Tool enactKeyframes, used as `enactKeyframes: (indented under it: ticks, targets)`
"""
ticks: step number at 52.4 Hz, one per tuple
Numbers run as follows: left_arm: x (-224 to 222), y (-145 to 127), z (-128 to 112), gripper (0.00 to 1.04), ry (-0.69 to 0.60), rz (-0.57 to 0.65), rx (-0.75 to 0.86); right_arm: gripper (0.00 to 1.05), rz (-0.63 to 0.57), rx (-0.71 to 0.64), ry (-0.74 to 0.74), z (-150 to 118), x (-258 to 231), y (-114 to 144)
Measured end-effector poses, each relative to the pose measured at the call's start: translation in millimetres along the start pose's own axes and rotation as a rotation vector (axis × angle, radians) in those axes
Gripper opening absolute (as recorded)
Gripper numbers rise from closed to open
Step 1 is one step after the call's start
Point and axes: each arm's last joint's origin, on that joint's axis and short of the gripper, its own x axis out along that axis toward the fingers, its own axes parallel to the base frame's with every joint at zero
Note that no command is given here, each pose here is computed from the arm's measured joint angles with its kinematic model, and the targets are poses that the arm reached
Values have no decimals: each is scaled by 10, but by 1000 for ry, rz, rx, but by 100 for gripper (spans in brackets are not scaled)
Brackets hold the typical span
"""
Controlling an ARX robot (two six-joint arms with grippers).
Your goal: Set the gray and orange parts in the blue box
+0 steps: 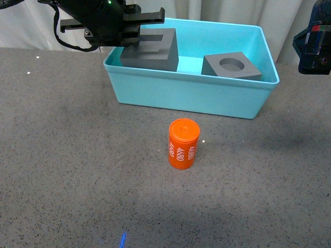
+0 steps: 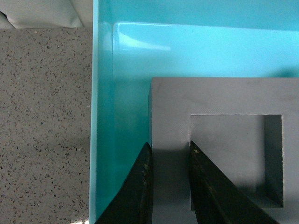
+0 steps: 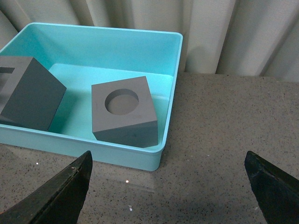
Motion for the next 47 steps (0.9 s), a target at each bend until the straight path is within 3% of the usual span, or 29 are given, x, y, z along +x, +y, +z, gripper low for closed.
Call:
enactKeyframes:
  ticks: [21,38,44,47]
  targets:
    - [18,21,-18,17,12,11,16,95,0,0,0,0,0,0]
    - [0,8,32,80,-26,6,-11,95,0,0,0,0,0,0]
    - [-109,-12,94,98,-96,-4,-16,95,0,0,0,0,0,0]
    - [-220,-28,130,99,-140,-11,-18,95,0,0,0,0,0,0]
